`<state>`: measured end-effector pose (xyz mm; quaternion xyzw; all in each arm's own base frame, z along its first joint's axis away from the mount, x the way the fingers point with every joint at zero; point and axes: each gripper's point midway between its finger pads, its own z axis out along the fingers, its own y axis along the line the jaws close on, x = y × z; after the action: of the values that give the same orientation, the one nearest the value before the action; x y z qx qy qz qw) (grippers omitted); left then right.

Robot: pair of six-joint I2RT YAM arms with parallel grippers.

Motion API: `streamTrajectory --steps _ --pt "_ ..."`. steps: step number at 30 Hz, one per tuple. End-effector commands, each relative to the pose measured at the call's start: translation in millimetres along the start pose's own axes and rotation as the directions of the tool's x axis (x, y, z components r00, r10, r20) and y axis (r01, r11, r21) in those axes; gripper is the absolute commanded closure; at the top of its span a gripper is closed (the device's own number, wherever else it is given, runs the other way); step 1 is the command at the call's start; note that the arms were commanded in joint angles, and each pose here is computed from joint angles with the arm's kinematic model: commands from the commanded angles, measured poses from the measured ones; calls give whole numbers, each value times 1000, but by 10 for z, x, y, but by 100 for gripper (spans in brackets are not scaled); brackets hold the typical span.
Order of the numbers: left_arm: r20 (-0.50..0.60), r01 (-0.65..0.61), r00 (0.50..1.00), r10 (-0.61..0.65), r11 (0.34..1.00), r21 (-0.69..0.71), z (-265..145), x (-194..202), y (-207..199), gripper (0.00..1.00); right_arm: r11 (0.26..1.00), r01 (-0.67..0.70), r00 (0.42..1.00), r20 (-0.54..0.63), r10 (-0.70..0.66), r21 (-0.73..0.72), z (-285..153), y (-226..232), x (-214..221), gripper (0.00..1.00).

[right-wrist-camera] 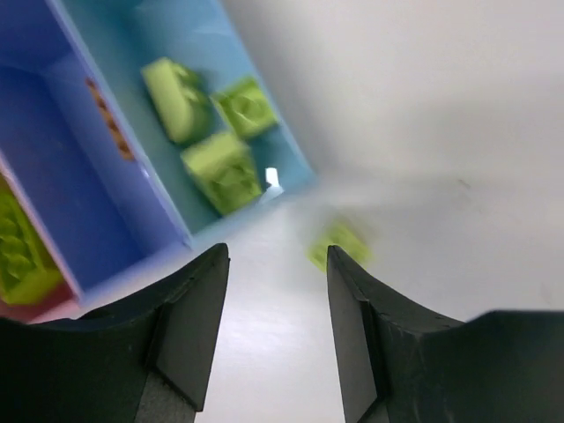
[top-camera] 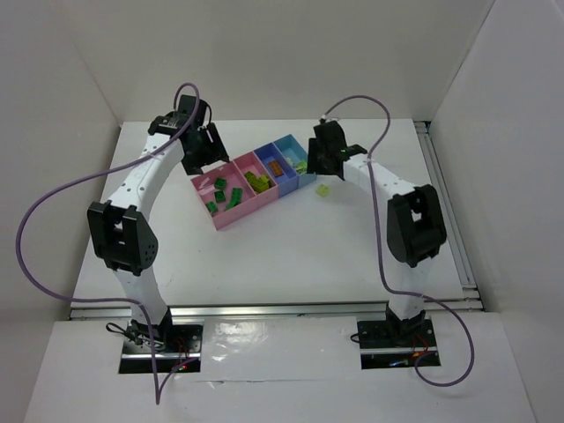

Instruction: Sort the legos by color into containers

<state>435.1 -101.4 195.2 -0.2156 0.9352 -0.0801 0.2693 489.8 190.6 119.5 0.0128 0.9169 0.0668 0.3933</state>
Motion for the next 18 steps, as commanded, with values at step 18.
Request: streamTrajectory --steps 18 --pt "20 -44 999 43 998 52 -156 105 4 21 998 -56 980 -192 61 31 83 -474 811 16"
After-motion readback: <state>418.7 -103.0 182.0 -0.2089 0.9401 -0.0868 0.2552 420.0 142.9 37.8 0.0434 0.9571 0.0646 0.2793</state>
